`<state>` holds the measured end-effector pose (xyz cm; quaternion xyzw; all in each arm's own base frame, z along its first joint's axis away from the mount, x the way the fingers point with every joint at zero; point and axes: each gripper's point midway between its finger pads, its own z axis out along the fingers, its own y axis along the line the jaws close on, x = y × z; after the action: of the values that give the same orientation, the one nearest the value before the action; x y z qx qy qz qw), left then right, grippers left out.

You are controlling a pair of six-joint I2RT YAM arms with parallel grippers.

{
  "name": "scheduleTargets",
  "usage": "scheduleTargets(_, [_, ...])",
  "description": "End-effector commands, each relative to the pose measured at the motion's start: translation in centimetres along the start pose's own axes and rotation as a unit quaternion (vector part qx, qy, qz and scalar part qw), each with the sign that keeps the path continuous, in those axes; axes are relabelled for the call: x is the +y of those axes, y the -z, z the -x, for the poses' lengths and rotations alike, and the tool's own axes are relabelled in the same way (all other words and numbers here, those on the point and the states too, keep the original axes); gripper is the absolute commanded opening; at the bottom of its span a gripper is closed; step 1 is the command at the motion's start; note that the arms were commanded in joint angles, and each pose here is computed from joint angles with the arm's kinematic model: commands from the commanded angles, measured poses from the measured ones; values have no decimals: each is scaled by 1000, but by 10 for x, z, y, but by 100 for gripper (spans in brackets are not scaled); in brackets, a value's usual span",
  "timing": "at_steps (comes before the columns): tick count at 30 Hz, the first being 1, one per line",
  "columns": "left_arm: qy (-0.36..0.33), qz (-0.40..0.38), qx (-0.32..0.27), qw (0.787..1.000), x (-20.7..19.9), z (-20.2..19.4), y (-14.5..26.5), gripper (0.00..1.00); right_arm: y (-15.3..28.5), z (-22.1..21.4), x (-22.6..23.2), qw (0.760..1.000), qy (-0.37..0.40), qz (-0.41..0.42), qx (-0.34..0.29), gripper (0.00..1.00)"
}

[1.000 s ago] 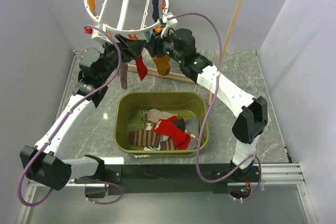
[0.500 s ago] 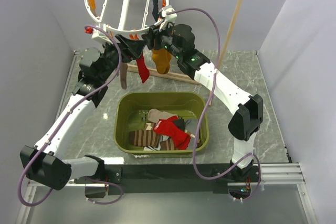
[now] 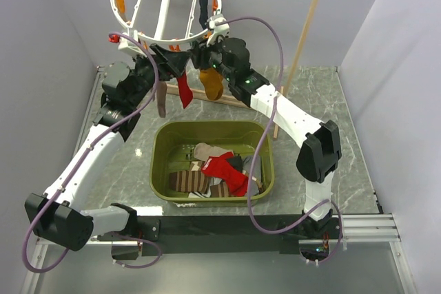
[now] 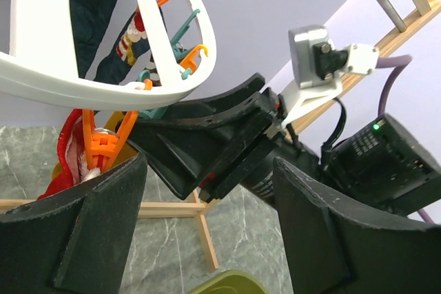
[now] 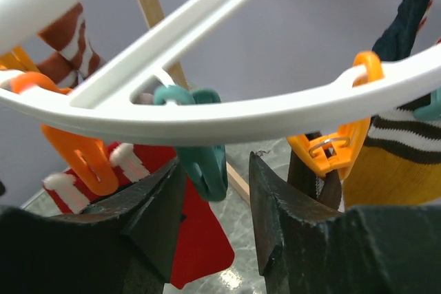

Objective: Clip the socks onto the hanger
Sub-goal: Open the clamp at the hanger.

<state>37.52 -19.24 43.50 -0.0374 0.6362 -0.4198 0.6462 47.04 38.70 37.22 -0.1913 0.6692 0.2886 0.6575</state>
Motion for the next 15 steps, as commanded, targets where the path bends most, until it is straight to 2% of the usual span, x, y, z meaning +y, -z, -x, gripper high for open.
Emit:
scheduleTargets(1, [-16, -15, -34, 999, -19, 30, 8, 79, 0, 18, 3, 999, -5, -10, -41, 46])
scheduleTargets(5, [-13, -12, -37, 999, -18, 31, 9, 79, 2, 25, 2, 999, -6, -10, -50, 35])
scheduleTargets(6, [-14, -12, -36, 999, -18, 31, 9, 79, 2, 25, 3, 999, -7, -9, -53, 29])
scheduleTargets(12, [-8, -23, -33, 999, -21, 30, 8, 79, 8, 29, 10, 998, -15, 8, -55, 19])
scheduleTargets(15, [-5, -33, -33, 999, -25, 29, 7, 78, 15, 26, 15, 999, -20, 22, -43, 18])
